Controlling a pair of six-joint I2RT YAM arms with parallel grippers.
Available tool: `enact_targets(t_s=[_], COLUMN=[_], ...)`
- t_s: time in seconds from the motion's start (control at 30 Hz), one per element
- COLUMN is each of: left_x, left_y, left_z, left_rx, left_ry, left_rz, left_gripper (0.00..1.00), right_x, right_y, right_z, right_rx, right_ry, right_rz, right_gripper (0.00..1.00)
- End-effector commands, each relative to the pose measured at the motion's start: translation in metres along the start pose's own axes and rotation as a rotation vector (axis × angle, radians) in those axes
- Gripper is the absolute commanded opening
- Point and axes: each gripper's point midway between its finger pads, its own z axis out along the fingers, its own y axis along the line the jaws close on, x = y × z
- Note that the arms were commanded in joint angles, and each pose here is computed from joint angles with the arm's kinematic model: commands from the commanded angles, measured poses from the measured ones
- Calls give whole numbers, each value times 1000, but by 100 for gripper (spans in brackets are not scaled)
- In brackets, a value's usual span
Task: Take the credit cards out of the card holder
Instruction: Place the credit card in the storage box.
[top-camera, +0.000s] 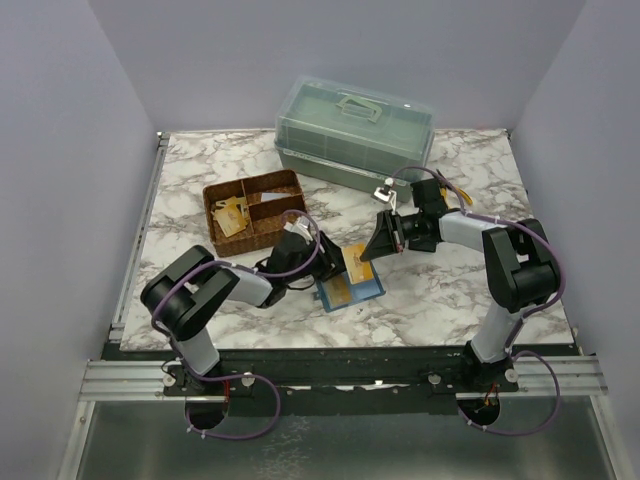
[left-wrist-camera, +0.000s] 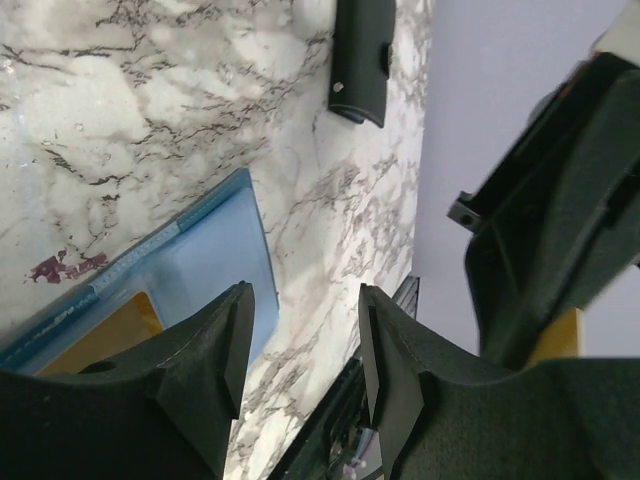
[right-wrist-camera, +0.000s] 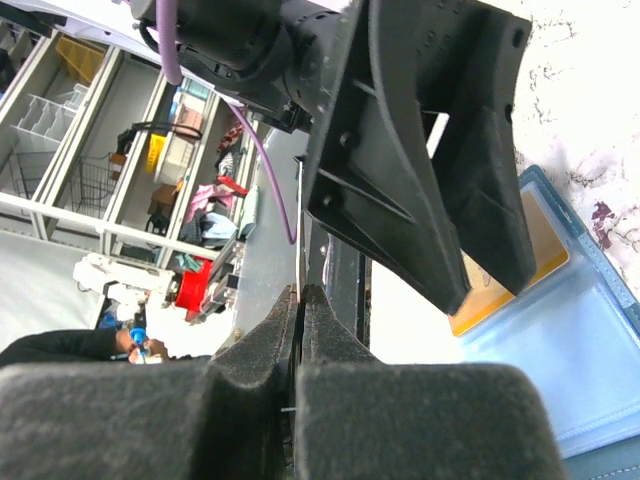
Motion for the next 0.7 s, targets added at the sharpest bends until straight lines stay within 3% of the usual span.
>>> enact_targets(t_s=[0.0,0.2,0.33,0.4,0.5,0.67], left_x=[-14,-18,-35,-47,-55,-42], left_y=[-4,-1,1,-4,-16,-53], left_z=[-12,-25,-55,-74,-100,-124], left_rx=[4,6,1,21,79,237], left_ry=[-91,-136,-278,-370,-444,-376], left_rz=[24,14,24,28,30,89], left_gripper=[52,52,53,66,97,99], right_x=[1,4,5,5,6,9], right_y=[6,7,7,5,2,-6], right_z=[1,1,1,1,1,2], right_rx=[-33,-48,-50,-47,-37,-15], right_ry=[7,9,10,10,8,6], right_rz=[-4,6,5,5,13,43], right_gripper=[0,0,0,0,0,0])
